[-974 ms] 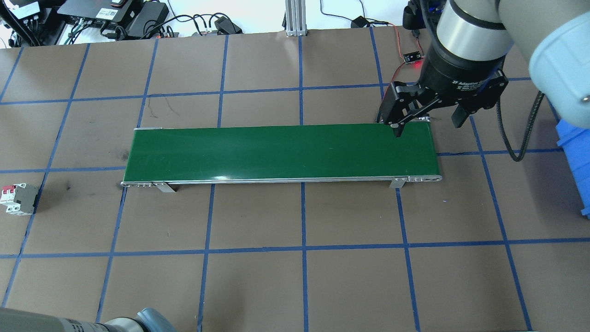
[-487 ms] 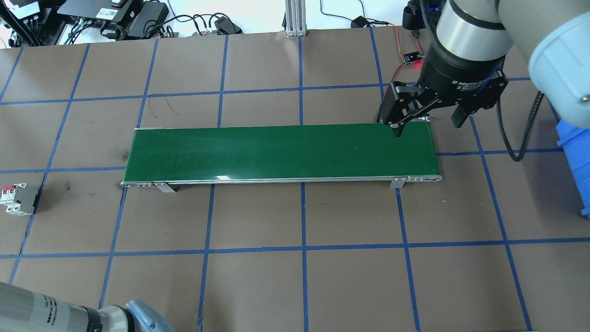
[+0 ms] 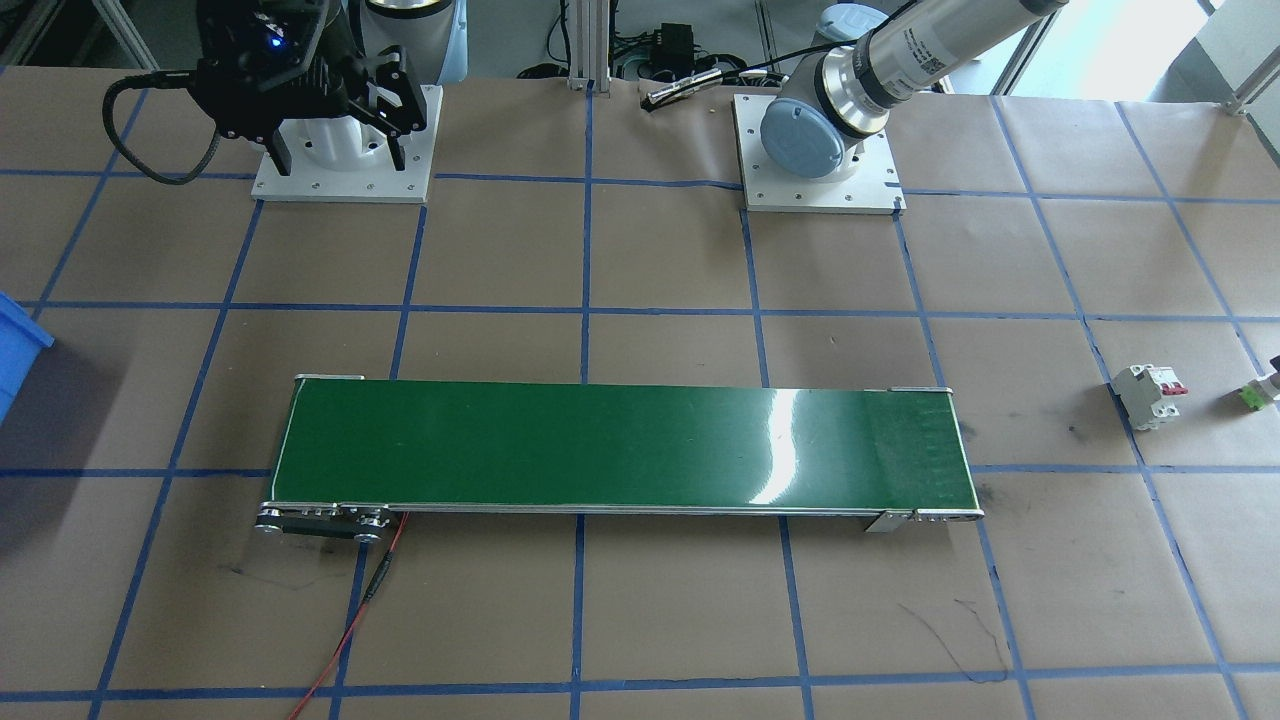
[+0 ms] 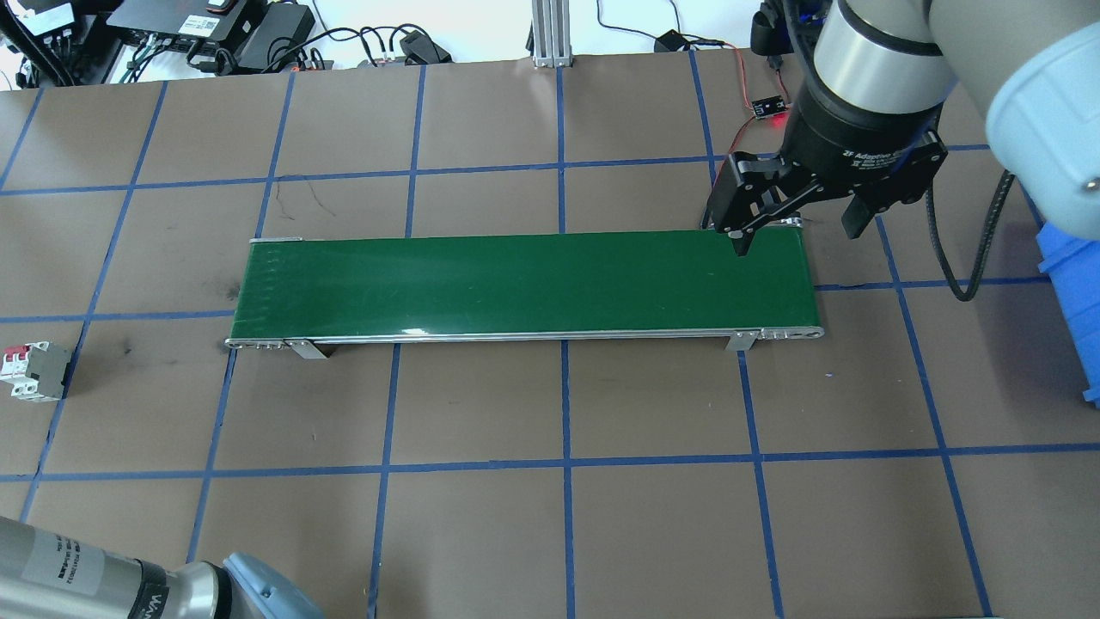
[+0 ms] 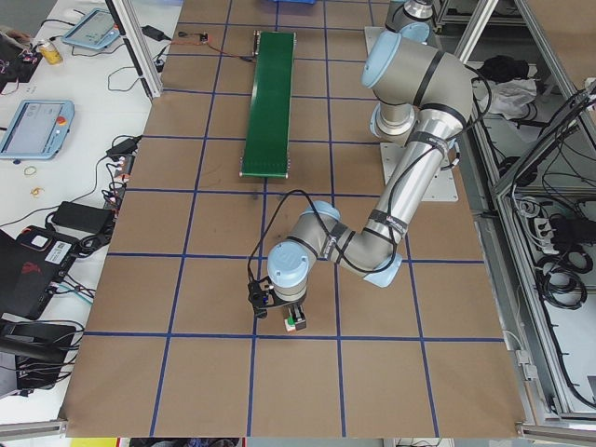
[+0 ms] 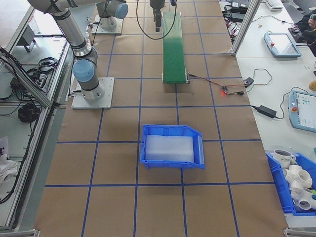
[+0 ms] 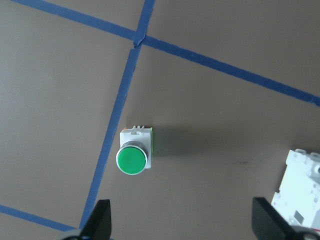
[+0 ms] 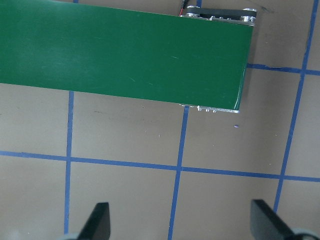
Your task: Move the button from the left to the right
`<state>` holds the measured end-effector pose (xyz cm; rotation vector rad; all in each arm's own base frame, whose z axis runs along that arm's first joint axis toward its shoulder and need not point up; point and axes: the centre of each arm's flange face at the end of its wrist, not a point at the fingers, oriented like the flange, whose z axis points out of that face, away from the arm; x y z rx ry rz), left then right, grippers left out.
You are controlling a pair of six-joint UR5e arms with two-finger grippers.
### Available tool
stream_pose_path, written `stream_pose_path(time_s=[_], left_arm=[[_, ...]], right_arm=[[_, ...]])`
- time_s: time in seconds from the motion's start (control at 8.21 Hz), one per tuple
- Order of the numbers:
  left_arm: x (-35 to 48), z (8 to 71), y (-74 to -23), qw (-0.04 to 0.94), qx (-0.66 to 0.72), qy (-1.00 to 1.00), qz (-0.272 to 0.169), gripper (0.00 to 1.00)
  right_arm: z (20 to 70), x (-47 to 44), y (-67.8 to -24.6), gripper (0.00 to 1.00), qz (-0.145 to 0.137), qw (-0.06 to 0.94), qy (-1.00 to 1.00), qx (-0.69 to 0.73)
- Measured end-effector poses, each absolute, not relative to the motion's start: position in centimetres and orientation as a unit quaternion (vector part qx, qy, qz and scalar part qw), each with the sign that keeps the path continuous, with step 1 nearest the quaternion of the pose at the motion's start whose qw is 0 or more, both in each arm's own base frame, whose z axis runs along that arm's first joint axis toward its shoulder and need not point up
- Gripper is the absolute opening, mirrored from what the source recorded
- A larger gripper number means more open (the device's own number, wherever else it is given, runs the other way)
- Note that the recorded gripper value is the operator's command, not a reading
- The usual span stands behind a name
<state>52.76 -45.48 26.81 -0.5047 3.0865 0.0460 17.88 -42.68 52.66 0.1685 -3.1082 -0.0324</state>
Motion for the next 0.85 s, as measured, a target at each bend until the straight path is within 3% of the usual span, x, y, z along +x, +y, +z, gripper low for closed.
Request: stream_pose_path(time_s=[0.85], left_arm=[[55.1,21.5,-45.2,0.005,-0.139,0.990,0.022,1.00]], right_arm=[[52.7,17.9,-42.7,1.00,-0.010,0.014,-0.998,0.054]])
